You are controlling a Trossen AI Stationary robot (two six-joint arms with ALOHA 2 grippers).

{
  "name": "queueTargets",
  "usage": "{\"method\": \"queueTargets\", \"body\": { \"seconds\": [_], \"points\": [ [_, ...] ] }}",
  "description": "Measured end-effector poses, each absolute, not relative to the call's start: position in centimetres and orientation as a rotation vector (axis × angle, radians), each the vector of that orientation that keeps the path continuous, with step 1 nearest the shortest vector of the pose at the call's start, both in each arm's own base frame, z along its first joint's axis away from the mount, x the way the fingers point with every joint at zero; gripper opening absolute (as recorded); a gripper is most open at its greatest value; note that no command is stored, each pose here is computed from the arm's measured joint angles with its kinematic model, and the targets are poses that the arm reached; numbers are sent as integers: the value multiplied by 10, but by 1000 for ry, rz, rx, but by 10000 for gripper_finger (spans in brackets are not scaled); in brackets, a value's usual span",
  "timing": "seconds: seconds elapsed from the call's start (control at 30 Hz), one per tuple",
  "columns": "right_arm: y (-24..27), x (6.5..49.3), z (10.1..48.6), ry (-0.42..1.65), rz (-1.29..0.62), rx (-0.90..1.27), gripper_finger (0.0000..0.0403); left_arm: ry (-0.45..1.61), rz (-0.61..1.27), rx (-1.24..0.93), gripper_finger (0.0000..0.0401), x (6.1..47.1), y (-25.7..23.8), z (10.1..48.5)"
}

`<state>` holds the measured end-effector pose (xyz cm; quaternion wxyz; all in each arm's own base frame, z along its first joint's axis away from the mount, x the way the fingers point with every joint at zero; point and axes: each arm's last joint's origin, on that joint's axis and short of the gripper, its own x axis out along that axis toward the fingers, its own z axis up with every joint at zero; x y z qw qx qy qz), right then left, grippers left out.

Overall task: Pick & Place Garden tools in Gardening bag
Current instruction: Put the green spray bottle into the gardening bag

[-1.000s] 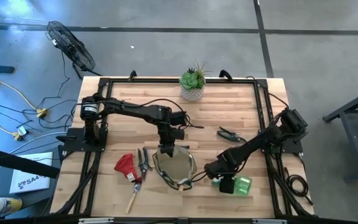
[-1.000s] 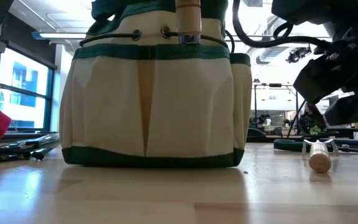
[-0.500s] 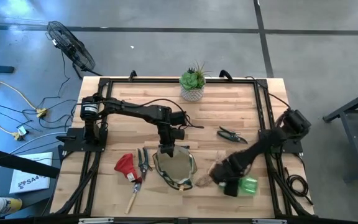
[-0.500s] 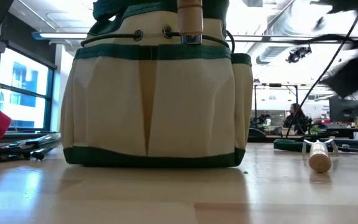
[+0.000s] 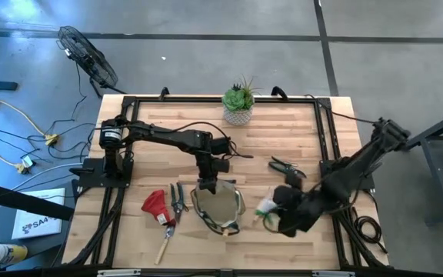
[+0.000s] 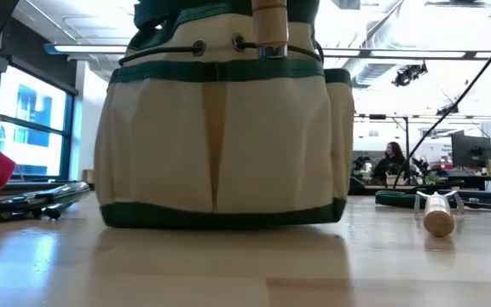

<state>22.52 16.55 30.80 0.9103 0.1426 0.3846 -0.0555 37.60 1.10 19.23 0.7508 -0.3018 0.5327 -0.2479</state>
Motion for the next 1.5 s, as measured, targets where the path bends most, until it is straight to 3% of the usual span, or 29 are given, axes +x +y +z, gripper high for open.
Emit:
{"method": "queueTargets", "body": {
  "seconds": [0.17,0.33,0.7,1.03,1.5],
  "points": [
    [153,251,353,378,10,137,118,1165,-539,-666,0,376,11,192],
    [143,278,365,184,128,37,118,1167,-536,-664,0,376,11,192],
    [126,319,301,-78,293,22,118,1168,-533,-661,0,376,11,192],
    [115,334,260,-92,387,100,118,1165,-534,-653,0,376,11,192],
    [121,344,236,-2,439,129,118,1159,-534,-652,0,377,11,192]
  ]
}}
